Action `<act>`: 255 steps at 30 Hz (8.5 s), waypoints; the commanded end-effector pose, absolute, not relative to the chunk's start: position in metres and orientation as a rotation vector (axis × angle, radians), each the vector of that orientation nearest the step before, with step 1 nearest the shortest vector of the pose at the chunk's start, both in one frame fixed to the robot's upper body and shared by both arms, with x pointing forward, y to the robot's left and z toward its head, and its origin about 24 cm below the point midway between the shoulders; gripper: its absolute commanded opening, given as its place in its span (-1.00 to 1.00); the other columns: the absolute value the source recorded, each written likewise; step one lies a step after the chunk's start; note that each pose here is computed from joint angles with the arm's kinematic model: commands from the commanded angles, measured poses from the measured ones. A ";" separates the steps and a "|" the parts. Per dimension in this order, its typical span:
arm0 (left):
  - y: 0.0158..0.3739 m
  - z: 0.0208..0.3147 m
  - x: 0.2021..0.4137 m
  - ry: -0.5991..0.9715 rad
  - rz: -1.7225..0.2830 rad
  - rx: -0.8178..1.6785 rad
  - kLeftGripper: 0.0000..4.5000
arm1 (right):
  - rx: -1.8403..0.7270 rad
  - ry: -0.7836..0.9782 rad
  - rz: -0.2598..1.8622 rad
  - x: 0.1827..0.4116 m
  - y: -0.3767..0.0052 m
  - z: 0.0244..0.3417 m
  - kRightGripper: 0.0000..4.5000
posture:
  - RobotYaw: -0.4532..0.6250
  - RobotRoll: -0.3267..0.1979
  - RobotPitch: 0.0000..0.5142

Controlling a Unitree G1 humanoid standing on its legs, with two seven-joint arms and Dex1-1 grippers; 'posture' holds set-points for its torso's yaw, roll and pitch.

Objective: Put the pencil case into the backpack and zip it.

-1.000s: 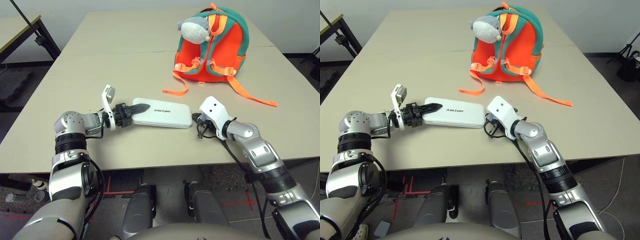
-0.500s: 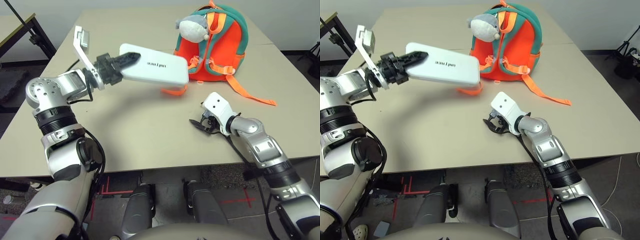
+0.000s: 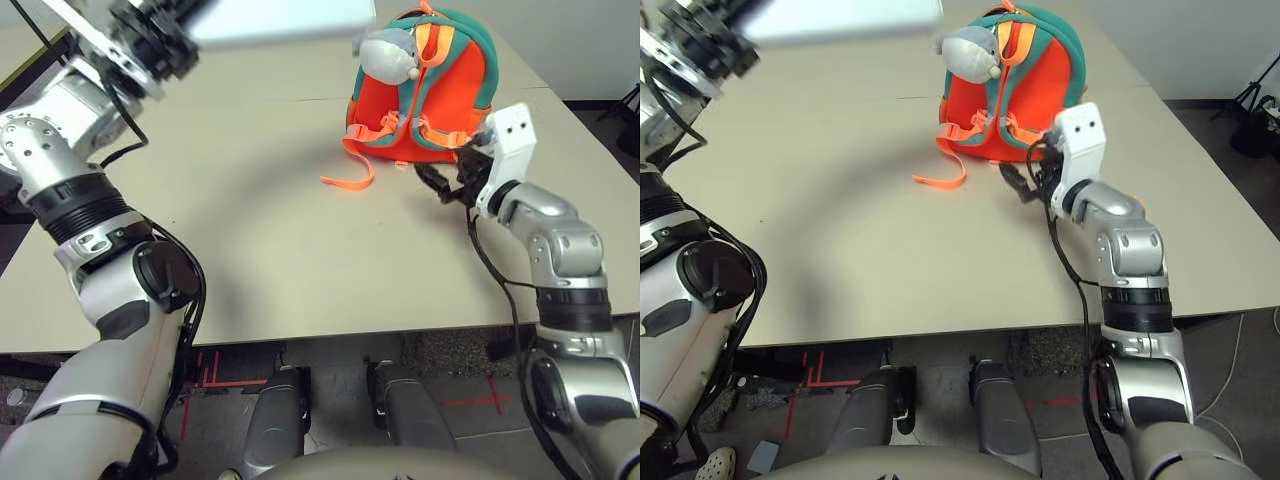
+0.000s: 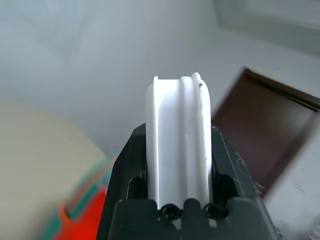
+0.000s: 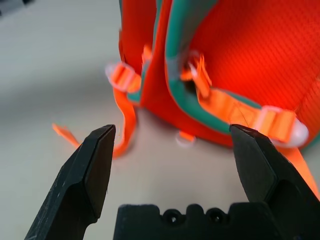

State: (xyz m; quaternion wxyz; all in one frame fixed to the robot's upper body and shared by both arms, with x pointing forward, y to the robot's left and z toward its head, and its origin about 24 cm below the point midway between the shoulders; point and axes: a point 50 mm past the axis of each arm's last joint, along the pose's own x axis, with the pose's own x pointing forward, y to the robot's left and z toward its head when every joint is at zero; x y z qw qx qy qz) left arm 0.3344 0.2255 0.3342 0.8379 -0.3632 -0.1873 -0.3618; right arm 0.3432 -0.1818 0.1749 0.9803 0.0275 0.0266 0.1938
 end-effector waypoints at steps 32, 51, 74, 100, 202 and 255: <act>0.222 0.334 0.364 -0.579 -0.444 -0.510 -0.41 | 0.098 -0.045 0.297 0.421 -0.139 0.181 1.00 | -0.41 0.25 -0.54; 0.212 0.326 0.369 -0.542 -0.461 -0.521 -0.41 | -0.059 -0.153 0.397 0.406 -0.152 0.188 -0.91 | -0.45 0.25 -0.47; 0.201 0.313 0.382 -0.502 -0.484 -0.563 -0.41 | -0.065 -0.102 0.531 0.281 -0.170 0.241 -0.91 | -0.61 0.25 -0.42; 0.192 0.318 0.383 -0.486 -0.608 -0.496 -0.41 | -0.142 0.129 0.593 0.264 -0.171 0.164 -0.91 | -0.58 0.25 -0.56; 0.095 0.257 0.401 -0.056 -1.221 0.132 0.19 | -0.246 0.109 0.648 0.297 -0.137 0.149 -0.91 | -0.60 0.25 -0.54; 0.089 0.215 0.400 0.156 -1.110 0.272 -1.00 | -0.268 0.103 0.683 0.302 -0.127 0.147 -0.91 | -0.57 0.25 -0.52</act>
